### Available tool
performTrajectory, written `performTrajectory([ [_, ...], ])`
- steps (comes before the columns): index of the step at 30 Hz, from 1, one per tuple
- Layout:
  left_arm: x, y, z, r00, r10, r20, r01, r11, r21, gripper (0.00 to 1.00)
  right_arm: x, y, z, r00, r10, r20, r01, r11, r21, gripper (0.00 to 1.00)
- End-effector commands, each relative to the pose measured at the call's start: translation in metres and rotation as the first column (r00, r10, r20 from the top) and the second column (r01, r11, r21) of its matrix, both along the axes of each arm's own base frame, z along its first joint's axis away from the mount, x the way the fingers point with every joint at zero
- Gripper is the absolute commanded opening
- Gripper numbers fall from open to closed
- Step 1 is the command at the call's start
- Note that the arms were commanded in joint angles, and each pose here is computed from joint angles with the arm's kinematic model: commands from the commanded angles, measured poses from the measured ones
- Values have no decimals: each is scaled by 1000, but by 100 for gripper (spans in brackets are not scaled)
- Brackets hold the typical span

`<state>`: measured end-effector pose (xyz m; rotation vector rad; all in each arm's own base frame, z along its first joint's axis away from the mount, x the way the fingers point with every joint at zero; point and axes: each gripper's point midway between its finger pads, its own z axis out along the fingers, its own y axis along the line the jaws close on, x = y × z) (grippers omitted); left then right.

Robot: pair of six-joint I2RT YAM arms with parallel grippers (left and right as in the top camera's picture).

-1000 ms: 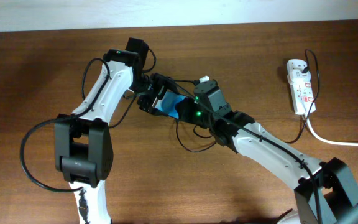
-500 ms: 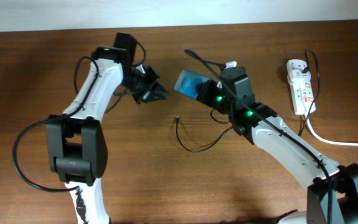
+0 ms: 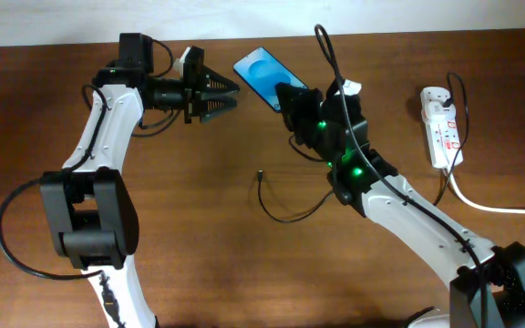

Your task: Plug charger to phone and switch on socket

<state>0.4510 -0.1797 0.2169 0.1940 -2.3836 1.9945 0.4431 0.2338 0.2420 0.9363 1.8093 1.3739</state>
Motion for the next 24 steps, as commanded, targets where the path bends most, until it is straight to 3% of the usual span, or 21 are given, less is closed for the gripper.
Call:
performTrajectory([
  [1,-3,-1,11,1000,-24,-3,24,998,-56,46,-3,3,34,998,-19,61,15,998,63,4],
  [24,2,-9,-2,1000,1,-18,0,1000,24,41,-18,27,22,999,50,20,-51,998,45,4],
])
